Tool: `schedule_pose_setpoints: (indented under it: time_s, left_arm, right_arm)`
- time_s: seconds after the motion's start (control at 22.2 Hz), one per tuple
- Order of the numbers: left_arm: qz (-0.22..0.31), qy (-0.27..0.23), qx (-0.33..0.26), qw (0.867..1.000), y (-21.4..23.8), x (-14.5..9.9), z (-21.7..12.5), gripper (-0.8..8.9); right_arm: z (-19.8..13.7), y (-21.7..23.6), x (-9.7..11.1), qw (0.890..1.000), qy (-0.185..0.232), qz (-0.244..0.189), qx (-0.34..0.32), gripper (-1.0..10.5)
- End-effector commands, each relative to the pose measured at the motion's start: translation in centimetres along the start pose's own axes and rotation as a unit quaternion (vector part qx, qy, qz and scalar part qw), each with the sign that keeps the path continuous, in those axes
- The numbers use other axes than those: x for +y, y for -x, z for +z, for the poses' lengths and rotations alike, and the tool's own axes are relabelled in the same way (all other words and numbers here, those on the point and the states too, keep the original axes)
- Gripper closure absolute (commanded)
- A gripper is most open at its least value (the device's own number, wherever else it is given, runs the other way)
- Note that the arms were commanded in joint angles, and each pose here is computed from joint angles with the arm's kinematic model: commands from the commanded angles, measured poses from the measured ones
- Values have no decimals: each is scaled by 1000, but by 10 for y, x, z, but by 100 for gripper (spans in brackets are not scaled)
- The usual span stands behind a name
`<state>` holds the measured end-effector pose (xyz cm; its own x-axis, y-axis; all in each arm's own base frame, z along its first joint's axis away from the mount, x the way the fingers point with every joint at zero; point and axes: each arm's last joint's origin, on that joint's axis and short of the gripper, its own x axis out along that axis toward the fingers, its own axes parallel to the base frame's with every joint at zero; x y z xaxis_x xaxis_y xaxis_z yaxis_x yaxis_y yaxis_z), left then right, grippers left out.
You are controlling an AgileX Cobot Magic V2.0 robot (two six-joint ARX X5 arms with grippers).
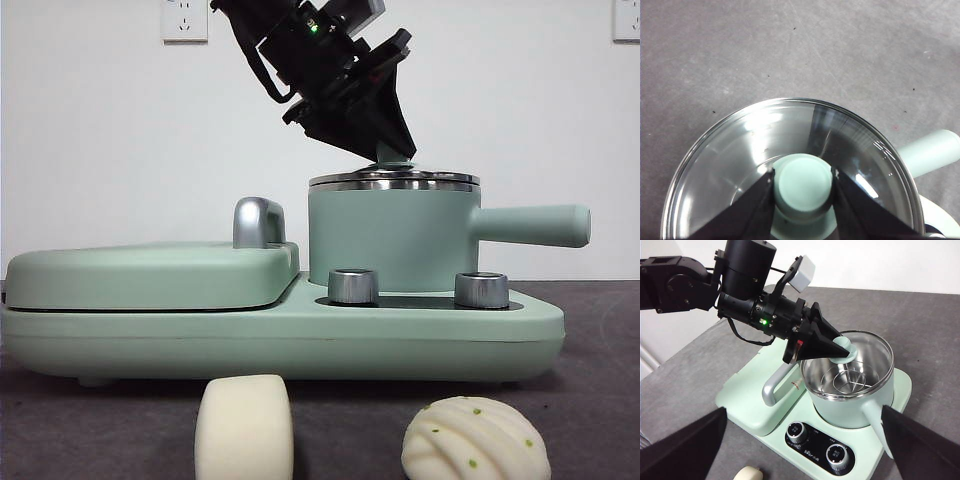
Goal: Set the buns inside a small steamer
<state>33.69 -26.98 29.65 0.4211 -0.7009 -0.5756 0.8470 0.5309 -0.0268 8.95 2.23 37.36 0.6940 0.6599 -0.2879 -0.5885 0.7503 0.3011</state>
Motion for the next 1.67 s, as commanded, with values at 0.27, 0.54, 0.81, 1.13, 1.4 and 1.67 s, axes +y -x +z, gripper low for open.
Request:
schedule_pose_setpoints:
  time_s: [0.27,0.54,0.81,1.13,1.4,1.67]
  left_arm:
    - [7,1,-34,999,21,-2,30,730]
    - [21,9,-31,999,56,7,56,732]
    - [61,24,-52,996,98,34,74,733]
    - [125,60,-59,989,143,78,64,734]
    - [156,83,-55,983,161,100,53,760]
    - [175,98,-55,978,171,114,47,763]
  right_arm:
    - [2,2,2,1000,-4,3,4,455]
    - [1,-8,-1,998,-47,20,34,455]
    - [-3,-56,5,987,-77,42,137,455]
    - [-43,-154,57,952,-43,36,302,455]
    - [-82,-204,85,929,-17,52,367,455]
    - [-119,-236,96,909,3,28,417,455]
